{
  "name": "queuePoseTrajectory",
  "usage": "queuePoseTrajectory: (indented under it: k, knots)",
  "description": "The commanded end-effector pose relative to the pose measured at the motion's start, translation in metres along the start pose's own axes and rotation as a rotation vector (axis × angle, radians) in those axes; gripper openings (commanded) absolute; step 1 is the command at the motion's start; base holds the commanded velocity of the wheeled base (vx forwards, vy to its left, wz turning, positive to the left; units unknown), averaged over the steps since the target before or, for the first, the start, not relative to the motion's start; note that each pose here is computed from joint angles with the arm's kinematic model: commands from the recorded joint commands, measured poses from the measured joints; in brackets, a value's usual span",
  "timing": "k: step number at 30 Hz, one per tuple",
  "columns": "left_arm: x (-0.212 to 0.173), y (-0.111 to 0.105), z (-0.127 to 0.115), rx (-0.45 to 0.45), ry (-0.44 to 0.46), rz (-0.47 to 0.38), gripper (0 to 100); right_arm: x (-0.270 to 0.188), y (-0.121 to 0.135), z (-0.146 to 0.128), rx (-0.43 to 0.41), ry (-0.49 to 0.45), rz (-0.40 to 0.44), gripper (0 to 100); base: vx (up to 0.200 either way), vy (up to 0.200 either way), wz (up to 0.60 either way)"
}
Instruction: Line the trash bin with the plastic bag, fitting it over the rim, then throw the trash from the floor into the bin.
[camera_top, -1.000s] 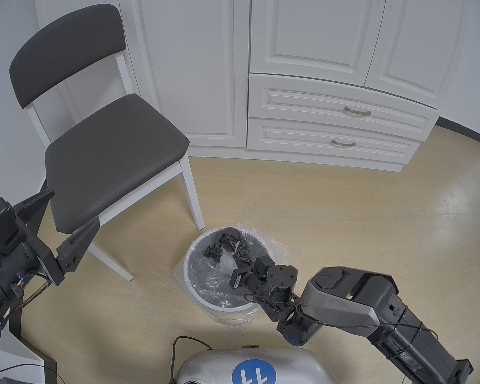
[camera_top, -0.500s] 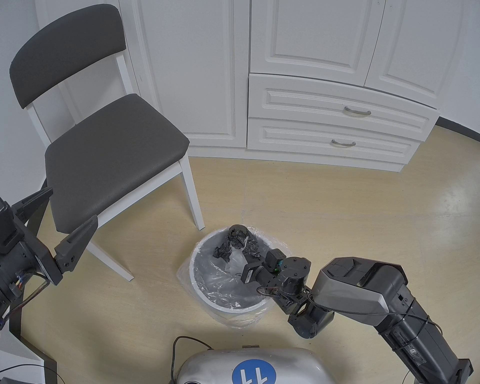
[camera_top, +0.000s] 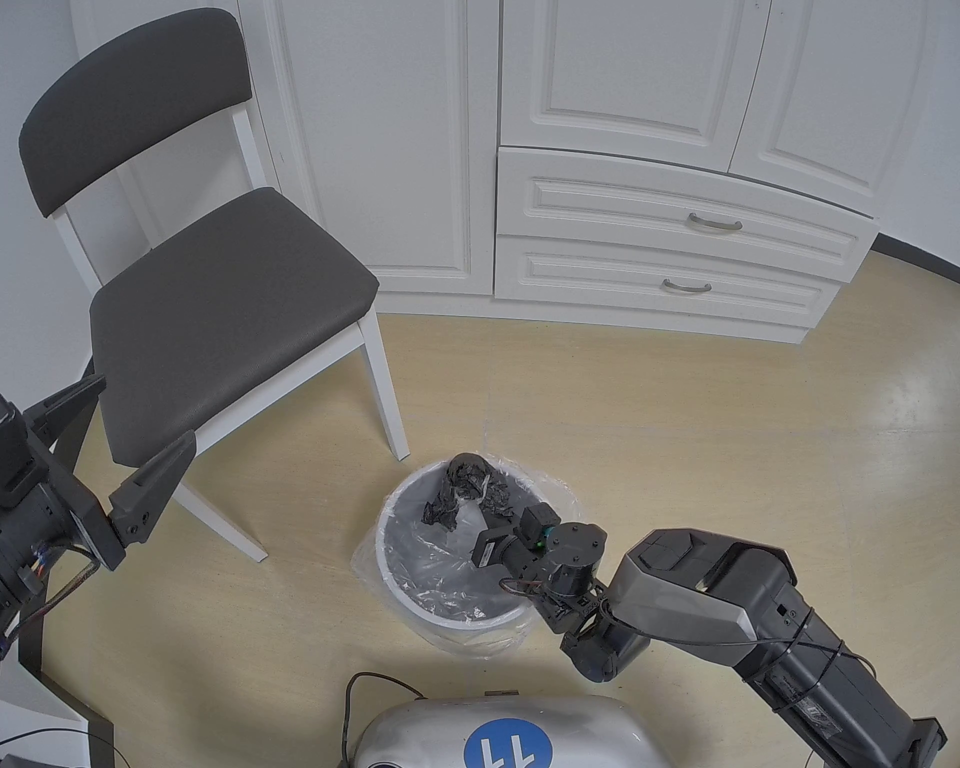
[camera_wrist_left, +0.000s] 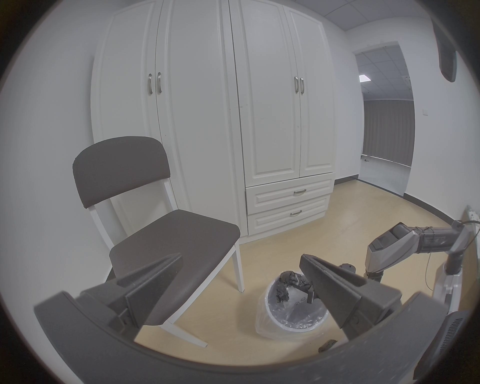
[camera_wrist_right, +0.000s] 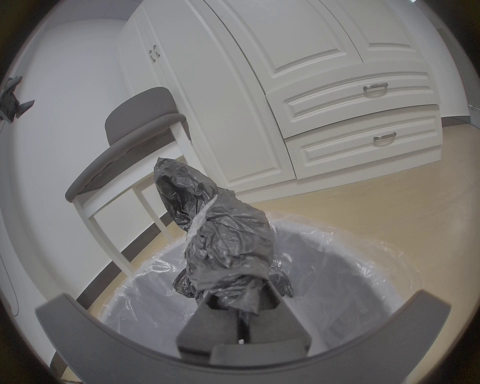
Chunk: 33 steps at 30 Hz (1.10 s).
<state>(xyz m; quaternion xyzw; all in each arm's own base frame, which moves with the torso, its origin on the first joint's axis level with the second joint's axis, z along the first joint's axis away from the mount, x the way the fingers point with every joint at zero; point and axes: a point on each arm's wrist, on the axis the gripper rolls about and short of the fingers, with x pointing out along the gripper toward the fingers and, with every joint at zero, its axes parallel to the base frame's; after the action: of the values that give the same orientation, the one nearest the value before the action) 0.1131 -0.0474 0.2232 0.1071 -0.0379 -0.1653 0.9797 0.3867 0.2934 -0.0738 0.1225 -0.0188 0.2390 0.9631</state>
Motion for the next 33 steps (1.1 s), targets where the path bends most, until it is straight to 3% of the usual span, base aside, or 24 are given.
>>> queuePoseTrajectory:
  k: [1,14,23,33]
  knots:
    - [0.000,0.000,0.000,0.000,-0.001,0.001,100,-0.014,0.016,-0.002,-0.001,0.041,0.029,0,0.000,0.000,0.00]
    - [0.000,0.000,0.000,0.000,-0.001,0.001,100,-0.028,0.042,-0.012,0.019,0.090,0.082,0,0.000,0.000,0.00]
    - [0.000,0.000,0.000,0.000,0.001,0.001,100,-0.023,0.032,0.000,0.013,0.068,0.056,0,0.000,0.000,0.00]
    - [0.000,0.000,0.000,0.000,0.001,0.001,100,-0.021,0.014,-0.006,0.000,0.077,0.023,0,0.000,0.000,0.00]
